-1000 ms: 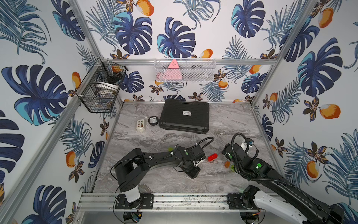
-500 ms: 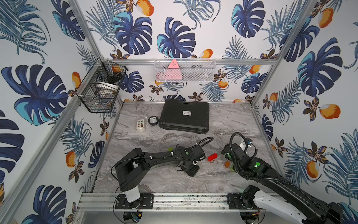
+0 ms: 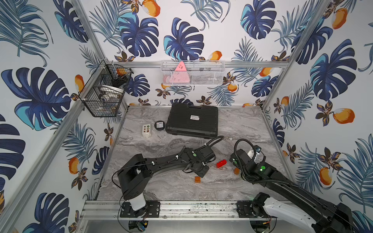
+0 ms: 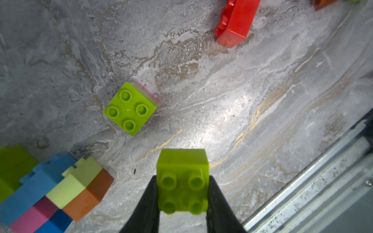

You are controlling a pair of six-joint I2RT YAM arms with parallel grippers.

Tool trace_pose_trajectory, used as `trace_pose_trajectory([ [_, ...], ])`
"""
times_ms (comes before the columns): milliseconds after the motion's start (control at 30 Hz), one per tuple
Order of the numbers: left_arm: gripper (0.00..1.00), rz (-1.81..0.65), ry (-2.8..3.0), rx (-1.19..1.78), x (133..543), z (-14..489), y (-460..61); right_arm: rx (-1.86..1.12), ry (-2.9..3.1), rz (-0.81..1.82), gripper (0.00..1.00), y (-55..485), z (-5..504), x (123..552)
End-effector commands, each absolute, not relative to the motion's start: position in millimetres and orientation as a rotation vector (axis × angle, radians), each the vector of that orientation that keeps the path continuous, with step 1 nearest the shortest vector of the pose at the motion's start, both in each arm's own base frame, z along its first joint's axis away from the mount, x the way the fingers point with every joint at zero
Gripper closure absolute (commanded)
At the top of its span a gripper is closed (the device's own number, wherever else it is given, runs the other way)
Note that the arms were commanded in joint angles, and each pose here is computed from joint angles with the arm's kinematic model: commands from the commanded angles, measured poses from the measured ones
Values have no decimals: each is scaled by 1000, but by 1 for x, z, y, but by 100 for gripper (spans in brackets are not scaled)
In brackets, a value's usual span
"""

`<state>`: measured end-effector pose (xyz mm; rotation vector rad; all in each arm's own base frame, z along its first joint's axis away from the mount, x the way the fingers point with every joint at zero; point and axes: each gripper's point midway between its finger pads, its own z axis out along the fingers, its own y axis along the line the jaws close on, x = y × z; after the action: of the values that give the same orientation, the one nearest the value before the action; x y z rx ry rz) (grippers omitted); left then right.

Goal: Assemble the letter h with lego
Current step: Place the lego brick at the center of the board.

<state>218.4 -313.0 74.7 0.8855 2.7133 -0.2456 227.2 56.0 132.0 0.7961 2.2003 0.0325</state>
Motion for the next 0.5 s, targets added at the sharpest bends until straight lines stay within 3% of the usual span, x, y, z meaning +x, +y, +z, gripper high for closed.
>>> trace_pose_trajectory([
  [0, 81, -212, 2656, 874, 235, 73, -321, 951, 2143, -21, 1, 36, 132, 216],
  [467, 75, -198, 2617, 1021, 222, 40, -338, 1086, 2116, 54, 1, 29, 123, 206],
])
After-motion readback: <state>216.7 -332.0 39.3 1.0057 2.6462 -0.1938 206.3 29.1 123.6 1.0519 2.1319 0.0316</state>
